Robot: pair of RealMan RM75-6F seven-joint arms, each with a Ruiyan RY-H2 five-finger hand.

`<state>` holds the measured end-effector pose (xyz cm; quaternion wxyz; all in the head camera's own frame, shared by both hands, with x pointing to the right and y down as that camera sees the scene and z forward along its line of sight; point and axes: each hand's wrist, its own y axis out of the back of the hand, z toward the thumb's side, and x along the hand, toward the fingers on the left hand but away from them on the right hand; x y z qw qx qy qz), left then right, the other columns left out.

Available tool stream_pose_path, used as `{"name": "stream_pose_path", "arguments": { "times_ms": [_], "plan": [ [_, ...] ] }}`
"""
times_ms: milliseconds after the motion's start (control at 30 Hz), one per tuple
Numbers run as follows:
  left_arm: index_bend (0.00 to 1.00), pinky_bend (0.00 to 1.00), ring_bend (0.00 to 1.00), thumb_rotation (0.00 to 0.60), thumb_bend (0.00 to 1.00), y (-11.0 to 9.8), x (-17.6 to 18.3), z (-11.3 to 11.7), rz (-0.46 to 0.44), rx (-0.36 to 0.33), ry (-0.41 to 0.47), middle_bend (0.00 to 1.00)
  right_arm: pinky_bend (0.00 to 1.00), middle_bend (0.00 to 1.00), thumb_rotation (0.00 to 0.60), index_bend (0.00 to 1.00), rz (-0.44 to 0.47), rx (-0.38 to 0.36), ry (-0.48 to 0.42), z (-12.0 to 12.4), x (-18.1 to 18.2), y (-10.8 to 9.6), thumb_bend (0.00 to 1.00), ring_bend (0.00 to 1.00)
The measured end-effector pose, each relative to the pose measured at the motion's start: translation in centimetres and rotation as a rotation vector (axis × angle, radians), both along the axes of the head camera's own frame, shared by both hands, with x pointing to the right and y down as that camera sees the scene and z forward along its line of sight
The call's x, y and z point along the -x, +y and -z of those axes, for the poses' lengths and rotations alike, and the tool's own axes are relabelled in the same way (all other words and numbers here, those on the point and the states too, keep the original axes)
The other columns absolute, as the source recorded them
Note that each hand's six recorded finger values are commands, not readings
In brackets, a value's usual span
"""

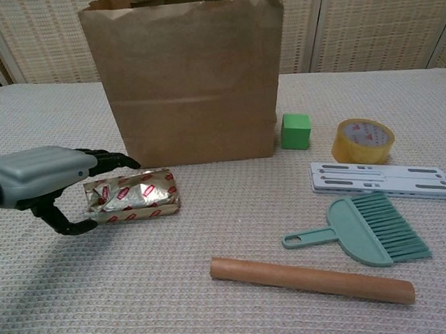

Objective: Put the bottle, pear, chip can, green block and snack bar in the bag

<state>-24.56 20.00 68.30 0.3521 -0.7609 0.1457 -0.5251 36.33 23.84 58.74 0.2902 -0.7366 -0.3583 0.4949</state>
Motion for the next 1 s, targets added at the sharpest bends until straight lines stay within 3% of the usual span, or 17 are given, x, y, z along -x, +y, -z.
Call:
{"name": "stream_pose_path", "arguments": {
  "times_ms": [267, 500, 600, 633, 667, 700, 733, 800, 1000],
  "plan": [
    [0.00, 0.07, 0.00, 0.600, 0.33, -0.6, -1.0, -1.9, 0.105, 0.070, -0.023, 0.00, 0.00, 0.00, 0.600, 0.00, -0.004, 0.006, 0.002, -0.1, 0.0, -0.1, 0.07, 0.00],
    [0.00, 0.08, 0.00, 0.600, 0.34, -0.8, -2.4, -3.5, 0.144, 0.093, -0.034, 0.00, 0.00, 0.00, 0.600, 0.00, -0.007, 0.009, 0.005, -0.1, 0.0, -0.1, 0.07, 0.00],
    [0.06, 0.20, 0.03, 0.600, 0.40, -0.9, -2.7, -3.8, 0.153, 0.084, -0.041, 0.02, 0.00, 0.00, 0.600, 0.00, -0.007, 0.009, 0.005, -0.1, 0.0, -0.1, 0.07, 0.00],
    [0.14, 0.30, 0.09, 0.600, 0.44, -0.9, -2.7, -3.9, 0.160, 0.078, -0.040, 0.07, 0.00, 0.00, 0.600, 0.00, -0.007, 0.009, 0.005, -0.1, 0.0, -0.1, 0.07, 0.00],
    [0.29, 0.43, 0.21, 0.600, 0.49, -1.0, -2.8, -3.9, 0.165, 0.072, -0.040, 0.19, 0.00, 0.00, 0.600, 0.00, -0.008, 0.009, 0.005, -0.1, 0.0, -0.1, 0.07, 0.00],
    [0.37, 0.51, 0.30, 0.600, 0.51, -1.1, -2.8, -3.8, 0.172, 0.063, -0.039, 0.29, 0.00, 0.00, 0.600, 0.00, -0.008, 0.009, 0.004, -0.1, 0.0, -0.1, 0.07, 0.00],
    [0.49, 0.62, 0.44, 0.600, 0.55, -1.2, -2.8, -3.7, 0.181, 0.047, -0.038, 0.45, 0.00, 0.00, 0.600, 0.00, -0.009, 0.010, 0.003, -0.1, -0.1, -0.1, 0.07, 0.00],
    [0.59, 0.73, 0.59, 0.600, 0.58, -1.4, -2.6, -3.5, 0.193, 0.016, -0.037, 0.61, 0.00, 0.00, 0.600, 0.00, -0.009, 0.010, 0.003, -0.1, -0.1, -0.1, 0.07, 0.00],
    [0.65, 0.76, 0.64, 0.600, 0.60, -1.7, -0.6, -1.8, 0.257, -0.052, -0.047, 0.67, 0.00, 0.00, 0.600, 0.00, -0.018, 0.006, -0.001, 0.0, -0.2, -0.2, 0.07, 0.00]
  ]
}}
